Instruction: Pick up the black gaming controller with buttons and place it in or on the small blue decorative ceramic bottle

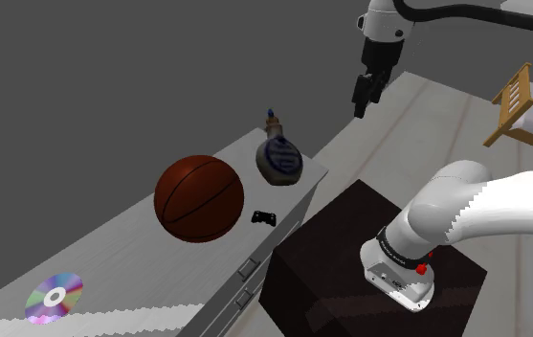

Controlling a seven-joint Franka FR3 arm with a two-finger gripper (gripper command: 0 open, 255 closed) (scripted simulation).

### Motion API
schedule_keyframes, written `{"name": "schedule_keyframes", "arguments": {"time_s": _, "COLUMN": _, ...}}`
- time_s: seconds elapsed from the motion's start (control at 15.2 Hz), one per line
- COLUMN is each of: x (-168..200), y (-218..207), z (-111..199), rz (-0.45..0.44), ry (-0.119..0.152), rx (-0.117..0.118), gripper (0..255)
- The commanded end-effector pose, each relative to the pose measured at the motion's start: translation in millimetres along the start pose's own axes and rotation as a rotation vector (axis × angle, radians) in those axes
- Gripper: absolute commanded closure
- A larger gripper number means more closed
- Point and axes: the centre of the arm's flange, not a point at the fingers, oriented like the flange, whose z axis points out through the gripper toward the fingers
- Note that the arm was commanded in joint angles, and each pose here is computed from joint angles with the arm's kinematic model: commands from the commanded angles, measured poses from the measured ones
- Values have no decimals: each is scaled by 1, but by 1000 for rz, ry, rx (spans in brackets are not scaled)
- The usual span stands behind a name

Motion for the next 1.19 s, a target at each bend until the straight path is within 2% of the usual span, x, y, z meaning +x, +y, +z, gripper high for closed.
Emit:
{"name": "schedule_keyframes", "arguments": {"time_s": 0.0, "x": 0, "y": 0, "z": 0, "rz": 0, "ry": 0, "rx": 0, "gripper": 0}}
{"name": "schedule_keyframes", "arguments": {"time_s": 1.12, "x": 67, "y": -128, "z": 156, "rz": 64, "ry": 73, "rx": 90, "gripper": 0}}
